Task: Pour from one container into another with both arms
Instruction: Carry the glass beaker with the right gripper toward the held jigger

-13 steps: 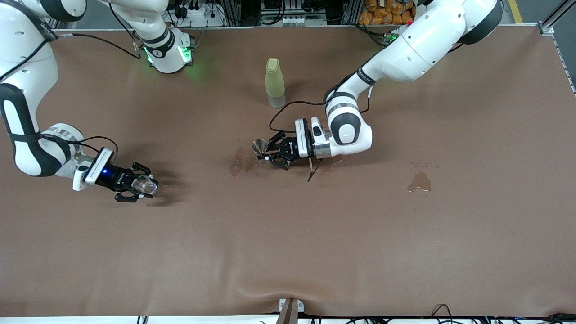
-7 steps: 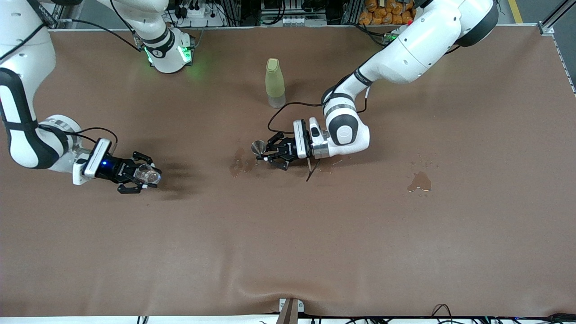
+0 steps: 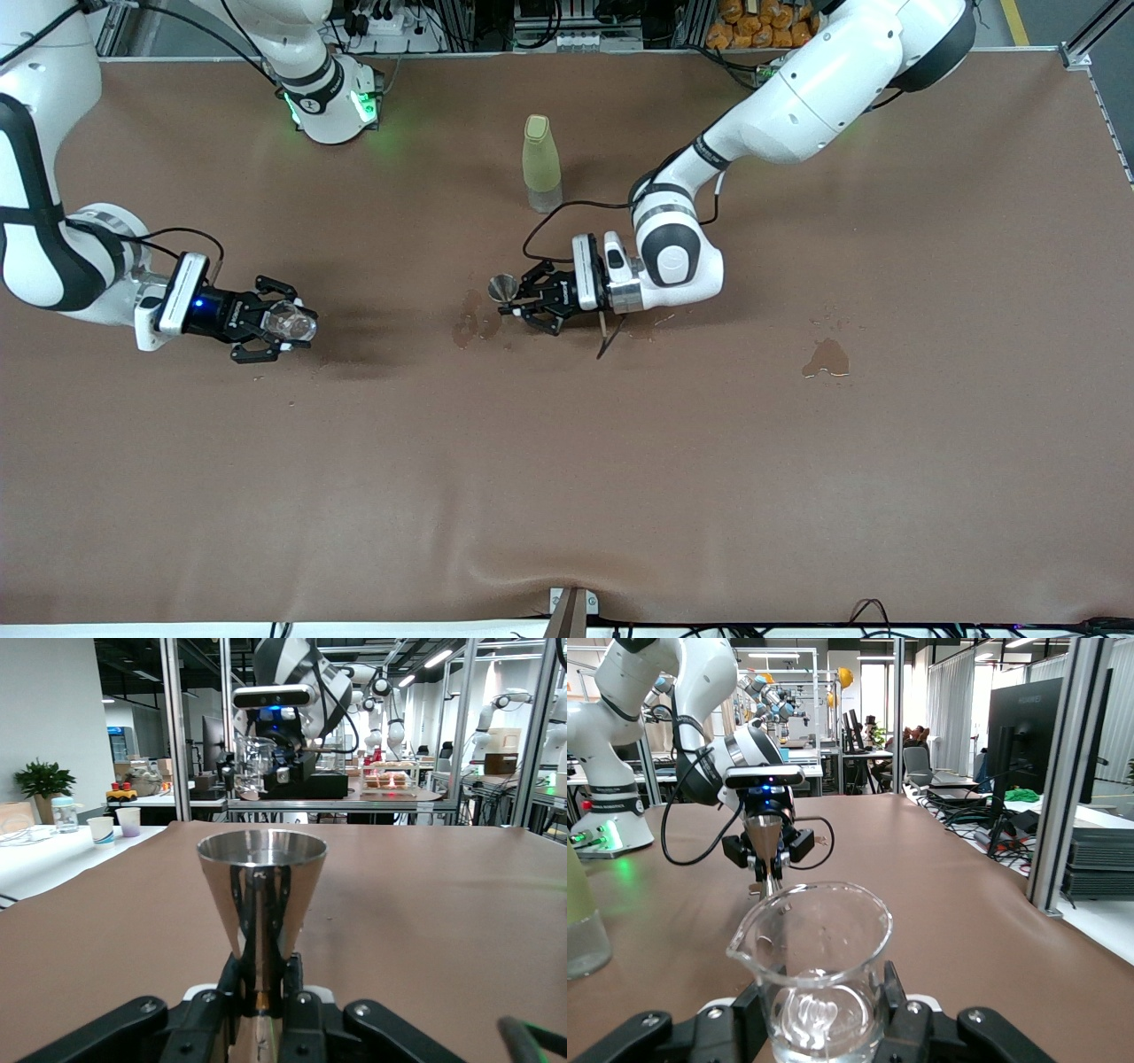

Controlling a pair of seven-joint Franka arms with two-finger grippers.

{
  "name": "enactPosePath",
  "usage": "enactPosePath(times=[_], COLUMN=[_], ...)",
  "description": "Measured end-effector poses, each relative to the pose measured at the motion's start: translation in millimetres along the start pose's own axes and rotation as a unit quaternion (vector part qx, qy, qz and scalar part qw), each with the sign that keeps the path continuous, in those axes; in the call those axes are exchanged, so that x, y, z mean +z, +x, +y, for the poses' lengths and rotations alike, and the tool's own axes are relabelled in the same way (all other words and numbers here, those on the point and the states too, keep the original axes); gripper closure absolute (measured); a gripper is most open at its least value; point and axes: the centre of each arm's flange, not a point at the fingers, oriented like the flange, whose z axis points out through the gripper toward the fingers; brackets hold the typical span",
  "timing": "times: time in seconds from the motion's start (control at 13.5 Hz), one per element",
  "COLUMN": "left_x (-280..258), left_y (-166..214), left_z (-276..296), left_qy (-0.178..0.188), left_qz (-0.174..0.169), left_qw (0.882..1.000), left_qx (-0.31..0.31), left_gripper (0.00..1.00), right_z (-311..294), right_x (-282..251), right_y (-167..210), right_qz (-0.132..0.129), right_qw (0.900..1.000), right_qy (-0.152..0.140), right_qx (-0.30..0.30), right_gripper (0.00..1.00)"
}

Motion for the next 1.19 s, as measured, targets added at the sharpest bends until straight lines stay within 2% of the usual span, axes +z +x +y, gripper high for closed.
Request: enactPosePath(times=[0.67, 1.19], left_x=[38, 50], left_y=[-4, -12], left_z=[11, 8], left_qy=[0.005, 0.015], left_qz=[0.011, -0.002], left_qw=[1.000, 1.000], left_qx=[-0.013, -0.004], left_gripper=[0.79, 0.79], right_z=[-33, -61], right_x=[40, 96], right_y=[42, 52], right_qz=[-0.003, 0.008], right_qw=[0.999, 0.999], right_qy=[0.037, 0.042], right_qx=[0.015, 0.031], right_gripper=[0.52, 0.52])
